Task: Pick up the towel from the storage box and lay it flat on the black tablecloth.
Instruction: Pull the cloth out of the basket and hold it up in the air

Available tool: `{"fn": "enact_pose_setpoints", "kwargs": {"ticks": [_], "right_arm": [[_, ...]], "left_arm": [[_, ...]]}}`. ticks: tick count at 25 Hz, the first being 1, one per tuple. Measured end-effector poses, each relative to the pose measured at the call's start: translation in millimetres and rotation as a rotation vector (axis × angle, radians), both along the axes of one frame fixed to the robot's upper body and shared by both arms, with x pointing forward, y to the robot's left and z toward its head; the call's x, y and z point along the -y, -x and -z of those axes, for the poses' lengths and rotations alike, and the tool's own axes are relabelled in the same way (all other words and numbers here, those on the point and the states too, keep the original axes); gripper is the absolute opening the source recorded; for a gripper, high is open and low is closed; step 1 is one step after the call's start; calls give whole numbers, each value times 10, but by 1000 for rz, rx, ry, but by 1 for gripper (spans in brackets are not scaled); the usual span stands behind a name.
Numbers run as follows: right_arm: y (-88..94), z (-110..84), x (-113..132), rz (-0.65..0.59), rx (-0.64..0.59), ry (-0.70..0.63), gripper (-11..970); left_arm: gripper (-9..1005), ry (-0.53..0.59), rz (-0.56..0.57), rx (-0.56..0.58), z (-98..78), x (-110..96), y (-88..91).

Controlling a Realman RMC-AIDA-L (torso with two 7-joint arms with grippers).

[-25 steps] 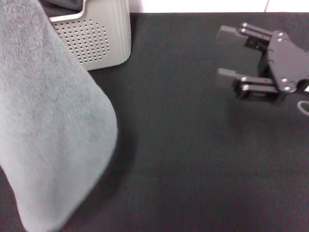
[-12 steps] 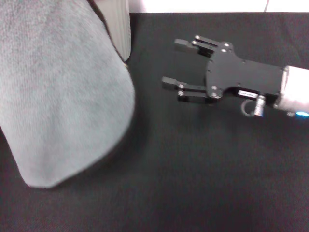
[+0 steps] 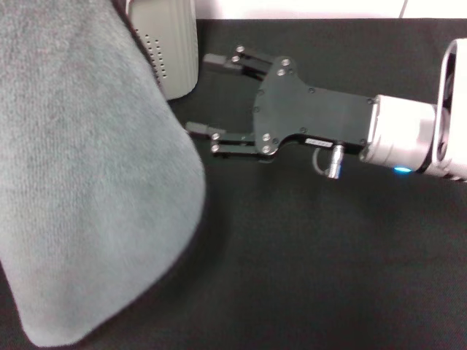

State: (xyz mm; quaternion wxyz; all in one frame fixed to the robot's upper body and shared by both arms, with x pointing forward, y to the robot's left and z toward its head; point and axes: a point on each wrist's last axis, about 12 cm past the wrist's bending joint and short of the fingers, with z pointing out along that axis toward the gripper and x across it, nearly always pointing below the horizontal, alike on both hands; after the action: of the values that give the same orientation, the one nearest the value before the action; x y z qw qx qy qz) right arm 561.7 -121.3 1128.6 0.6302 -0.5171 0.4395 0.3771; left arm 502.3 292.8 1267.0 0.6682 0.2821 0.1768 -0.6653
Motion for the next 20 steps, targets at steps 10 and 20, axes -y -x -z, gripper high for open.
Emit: {"fn": "enact_pose_setpoints", "kwargs": {"ticks": [10, 20], "right_arm": [[32, -92, -183, -58, 52, -28, 750], [255, -96, -2, -126, 66, -151, 749]], "left_arm": [[23, 14, -3, -9, 35, 17, 7], [22, 45, -58, -61, 160, -71, -27]]}}
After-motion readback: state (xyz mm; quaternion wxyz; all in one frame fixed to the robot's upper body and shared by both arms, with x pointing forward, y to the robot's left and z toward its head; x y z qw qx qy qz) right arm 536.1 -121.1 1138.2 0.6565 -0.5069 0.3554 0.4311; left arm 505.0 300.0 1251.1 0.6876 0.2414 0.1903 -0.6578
